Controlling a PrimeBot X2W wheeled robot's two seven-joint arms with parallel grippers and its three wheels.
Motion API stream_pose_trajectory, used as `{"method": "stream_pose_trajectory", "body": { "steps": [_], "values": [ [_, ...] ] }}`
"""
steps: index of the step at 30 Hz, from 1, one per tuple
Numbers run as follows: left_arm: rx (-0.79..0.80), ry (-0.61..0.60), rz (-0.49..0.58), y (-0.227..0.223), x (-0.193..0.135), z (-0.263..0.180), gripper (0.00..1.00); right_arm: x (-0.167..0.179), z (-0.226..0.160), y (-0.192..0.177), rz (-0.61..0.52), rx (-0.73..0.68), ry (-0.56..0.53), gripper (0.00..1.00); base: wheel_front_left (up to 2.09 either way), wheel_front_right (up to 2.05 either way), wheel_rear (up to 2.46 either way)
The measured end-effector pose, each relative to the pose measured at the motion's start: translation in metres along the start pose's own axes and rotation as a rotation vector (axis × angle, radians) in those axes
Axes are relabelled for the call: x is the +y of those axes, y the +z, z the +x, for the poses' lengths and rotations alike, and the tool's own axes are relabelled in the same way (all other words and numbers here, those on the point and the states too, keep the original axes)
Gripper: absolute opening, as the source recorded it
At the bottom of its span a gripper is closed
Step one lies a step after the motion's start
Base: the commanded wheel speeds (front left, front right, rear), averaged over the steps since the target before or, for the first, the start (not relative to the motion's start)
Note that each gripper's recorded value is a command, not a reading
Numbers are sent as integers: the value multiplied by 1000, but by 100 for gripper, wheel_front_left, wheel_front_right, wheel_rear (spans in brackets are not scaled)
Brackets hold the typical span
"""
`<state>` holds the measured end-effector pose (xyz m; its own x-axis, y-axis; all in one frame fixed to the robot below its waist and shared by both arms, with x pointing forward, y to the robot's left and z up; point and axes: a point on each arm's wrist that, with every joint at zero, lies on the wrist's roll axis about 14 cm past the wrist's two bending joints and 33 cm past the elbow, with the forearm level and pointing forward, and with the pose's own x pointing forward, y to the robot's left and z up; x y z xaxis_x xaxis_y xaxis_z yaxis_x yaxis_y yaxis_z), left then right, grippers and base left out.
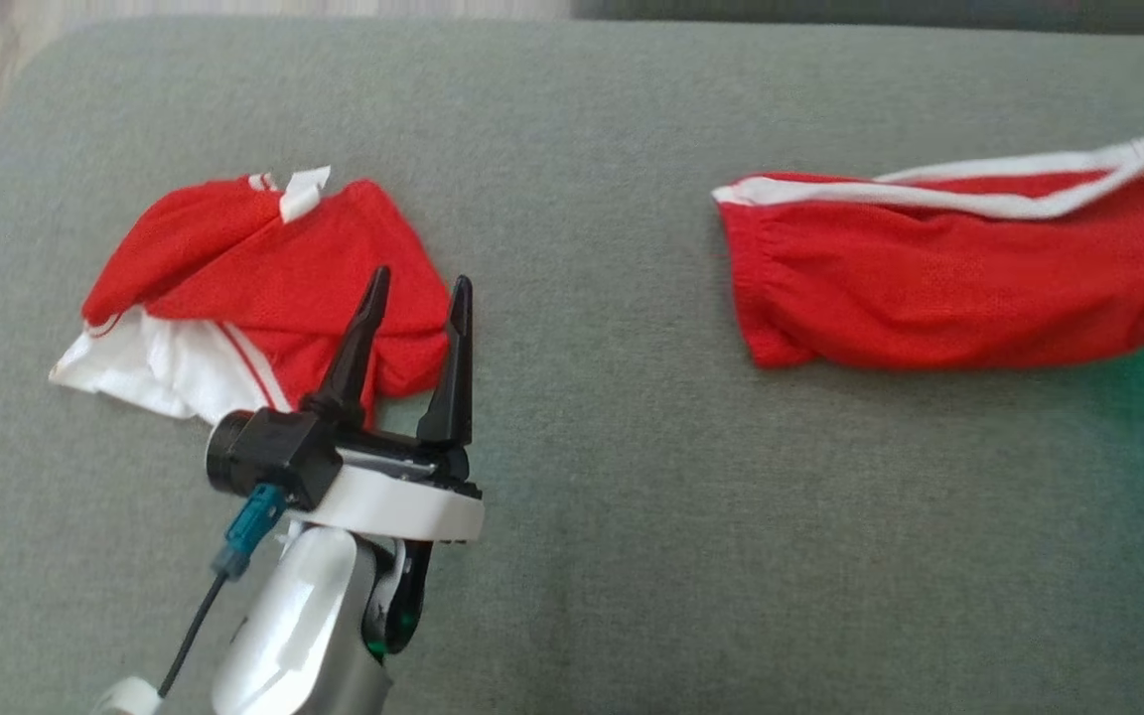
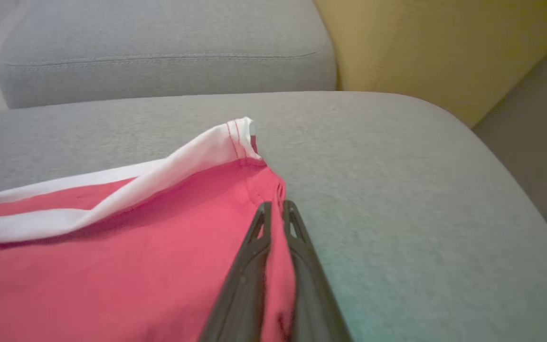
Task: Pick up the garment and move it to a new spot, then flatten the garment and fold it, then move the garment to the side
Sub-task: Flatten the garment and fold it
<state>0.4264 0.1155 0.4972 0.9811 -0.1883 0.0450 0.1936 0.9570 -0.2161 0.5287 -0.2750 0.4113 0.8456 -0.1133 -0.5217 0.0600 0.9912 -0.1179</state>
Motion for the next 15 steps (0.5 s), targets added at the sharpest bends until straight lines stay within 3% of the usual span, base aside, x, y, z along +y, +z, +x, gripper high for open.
{"method": "stream_pose_trajectory", "body": {
  "steps": [7, 15],
  "values": [
    [-25, -23, 1, 9, -7, -2, 100, -40, -24, -19, 87, -8, -87, 0, 0, 0, 0],
    [-27, -23, 17, 11, -6, -7, 100, -16, -26, -16, 121, -57, -49, 0, 0, 0, 0]
  ]
}}
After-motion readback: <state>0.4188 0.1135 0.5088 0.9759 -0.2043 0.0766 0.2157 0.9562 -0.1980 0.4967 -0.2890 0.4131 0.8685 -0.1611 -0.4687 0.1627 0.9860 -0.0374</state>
